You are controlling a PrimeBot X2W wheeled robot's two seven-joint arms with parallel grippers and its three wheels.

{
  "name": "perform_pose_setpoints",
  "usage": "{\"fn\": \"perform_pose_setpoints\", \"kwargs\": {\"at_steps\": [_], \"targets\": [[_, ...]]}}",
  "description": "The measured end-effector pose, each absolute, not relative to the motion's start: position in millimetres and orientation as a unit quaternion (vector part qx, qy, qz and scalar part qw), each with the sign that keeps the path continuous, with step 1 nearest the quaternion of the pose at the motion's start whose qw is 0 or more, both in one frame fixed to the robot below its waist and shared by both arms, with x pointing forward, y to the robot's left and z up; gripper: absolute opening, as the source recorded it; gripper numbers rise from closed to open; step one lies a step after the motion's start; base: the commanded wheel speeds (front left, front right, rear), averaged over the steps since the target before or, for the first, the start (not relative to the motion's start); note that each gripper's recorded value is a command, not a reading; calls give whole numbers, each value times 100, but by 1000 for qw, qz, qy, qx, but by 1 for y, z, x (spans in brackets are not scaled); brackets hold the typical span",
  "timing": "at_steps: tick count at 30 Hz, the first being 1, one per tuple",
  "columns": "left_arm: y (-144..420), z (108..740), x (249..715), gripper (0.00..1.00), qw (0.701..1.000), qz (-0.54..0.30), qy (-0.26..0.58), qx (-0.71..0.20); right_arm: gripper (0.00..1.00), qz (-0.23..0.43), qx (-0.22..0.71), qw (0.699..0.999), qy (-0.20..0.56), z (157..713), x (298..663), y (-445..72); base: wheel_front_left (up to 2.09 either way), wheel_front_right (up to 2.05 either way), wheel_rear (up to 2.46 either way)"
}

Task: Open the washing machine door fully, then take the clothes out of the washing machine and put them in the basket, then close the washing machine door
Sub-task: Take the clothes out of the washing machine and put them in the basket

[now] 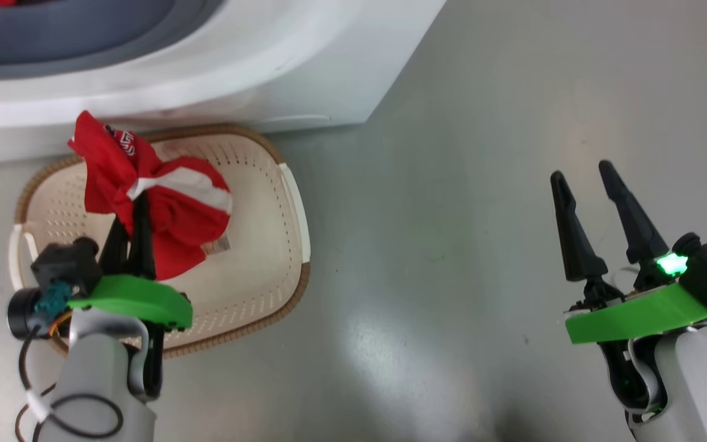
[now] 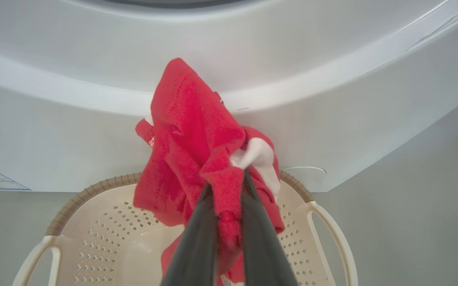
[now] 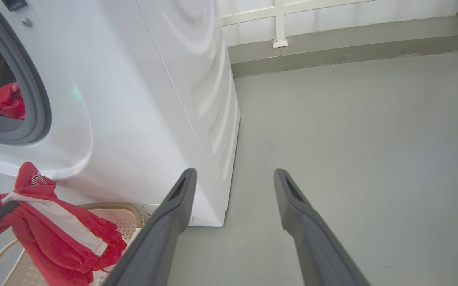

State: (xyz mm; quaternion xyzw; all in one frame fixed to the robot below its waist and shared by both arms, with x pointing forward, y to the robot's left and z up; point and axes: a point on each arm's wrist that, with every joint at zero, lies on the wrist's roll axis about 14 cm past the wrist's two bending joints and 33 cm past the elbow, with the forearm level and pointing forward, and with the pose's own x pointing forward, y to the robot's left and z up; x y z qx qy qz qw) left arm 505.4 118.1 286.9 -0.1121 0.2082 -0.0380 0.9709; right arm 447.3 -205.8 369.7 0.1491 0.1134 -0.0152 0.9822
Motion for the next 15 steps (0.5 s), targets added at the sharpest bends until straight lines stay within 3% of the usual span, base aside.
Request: {"fn": "perform_pose_setpoints", "kwargs": {"at_steps": [15], "targets": [[105, 200, 505, 0, 944, -50, 309, -101, 100, -22, 143, 978, 151, 322, 461, -210, 0, 0, 0]]}}
